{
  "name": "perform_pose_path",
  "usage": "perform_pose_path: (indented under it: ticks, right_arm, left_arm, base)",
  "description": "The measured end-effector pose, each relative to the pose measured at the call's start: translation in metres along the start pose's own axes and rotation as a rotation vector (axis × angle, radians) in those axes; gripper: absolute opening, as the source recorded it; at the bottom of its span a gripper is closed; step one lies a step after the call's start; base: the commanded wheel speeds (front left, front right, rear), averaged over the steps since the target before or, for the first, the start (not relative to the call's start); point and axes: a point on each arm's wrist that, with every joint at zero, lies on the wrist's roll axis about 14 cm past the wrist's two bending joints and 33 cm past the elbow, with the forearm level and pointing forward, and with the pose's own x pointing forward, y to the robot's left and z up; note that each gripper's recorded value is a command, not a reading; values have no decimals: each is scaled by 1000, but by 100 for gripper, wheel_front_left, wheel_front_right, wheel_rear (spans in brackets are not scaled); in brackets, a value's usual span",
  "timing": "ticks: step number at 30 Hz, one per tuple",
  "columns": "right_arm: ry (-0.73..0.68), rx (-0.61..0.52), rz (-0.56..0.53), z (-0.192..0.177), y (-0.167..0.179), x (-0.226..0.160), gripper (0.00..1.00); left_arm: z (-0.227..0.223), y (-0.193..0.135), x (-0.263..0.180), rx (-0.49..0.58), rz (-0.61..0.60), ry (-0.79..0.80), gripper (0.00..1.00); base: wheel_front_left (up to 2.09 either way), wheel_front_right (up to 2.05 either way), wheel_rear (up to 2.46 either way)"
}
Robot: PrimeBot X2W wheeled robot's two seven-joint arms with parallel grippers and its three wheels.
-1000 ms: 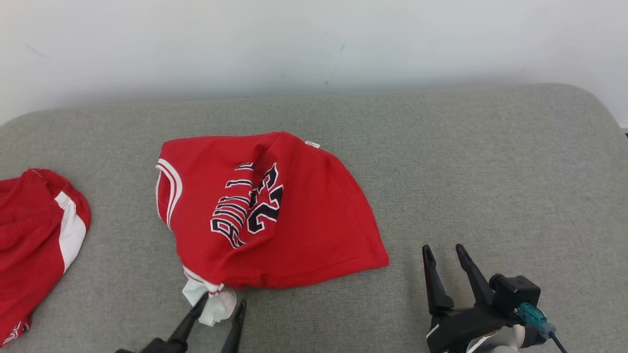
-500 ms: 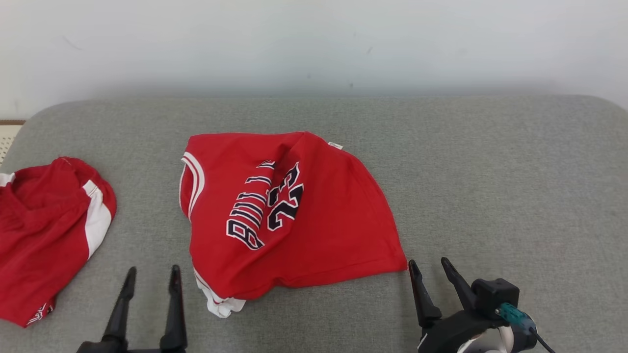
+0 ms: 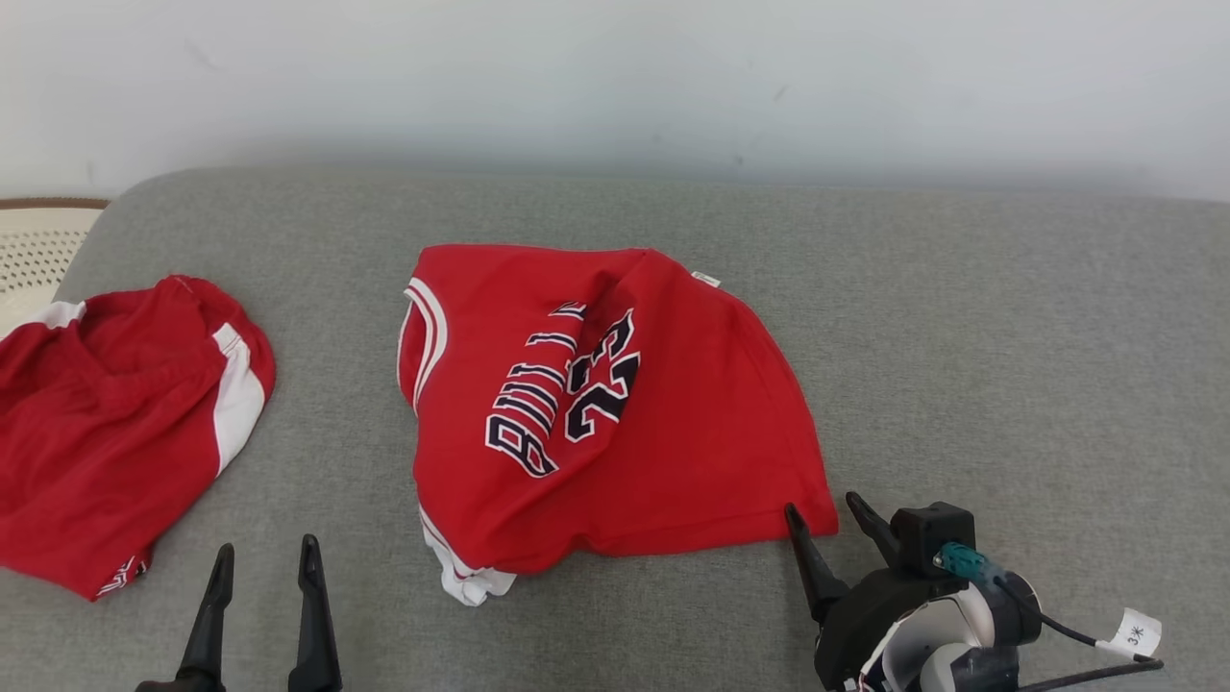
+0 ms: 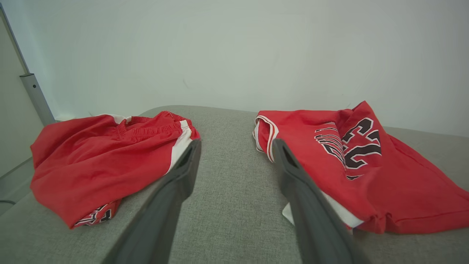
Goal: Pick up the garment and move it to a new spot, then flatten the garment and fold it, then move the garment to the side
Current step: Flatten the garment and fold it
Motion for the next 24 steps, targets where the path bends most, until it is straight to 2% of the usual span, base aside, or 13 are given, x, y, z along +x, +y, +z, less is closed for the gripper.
perform_pose_path:
  ticks: [3, 4, 5, 6, 7, 14, 19, 24]
  right_arm:
    - [35, -9, 2, -7, -2, 5, 100]
    - [47, -11, 6, -10, -2, 6, 96]
    - [57, -12, 8, -12, -2, 7, 74]
    - [63, -16, 14, -14, 0, 9, 29]
    - [56, -17, 18, -13, 1, 11, 0]
    - [-2, -9, 1, -3, -6, 15, 0]
    - [-111, -7, -89, 24, -43, 5, 0]
    - [-143, -13, -188, 27, -78, -20, 0]
  left_arm:
    - [-1, 5, -2, 1, 16, 5, 100]
    - [-2, 7, -2, 0, 22, 8, 100]
    - [-3, 8, -3, 0, 24, 11, 100]
    - [-3, 10, -3, 1, 31, 12, 100]
    - [-4, 12, -4, 1, 33, 14, 100]
    - [-8, 19, -4, 9, 51, 26, 100]
    - [-16, 10, -2, -4, 27, 46, 100]
    - [-27, -5, 0, -23, -16, 75, 100]
  base:
    - [0, 0, 0]
    - [0, 0, 0]
    - [0, 0, 0]
    - [0, 0, 0]
    - [0, 0, 0]
    - [0, 0, 0]
    - [0, 0, 0]
    - [0, 0, 0]
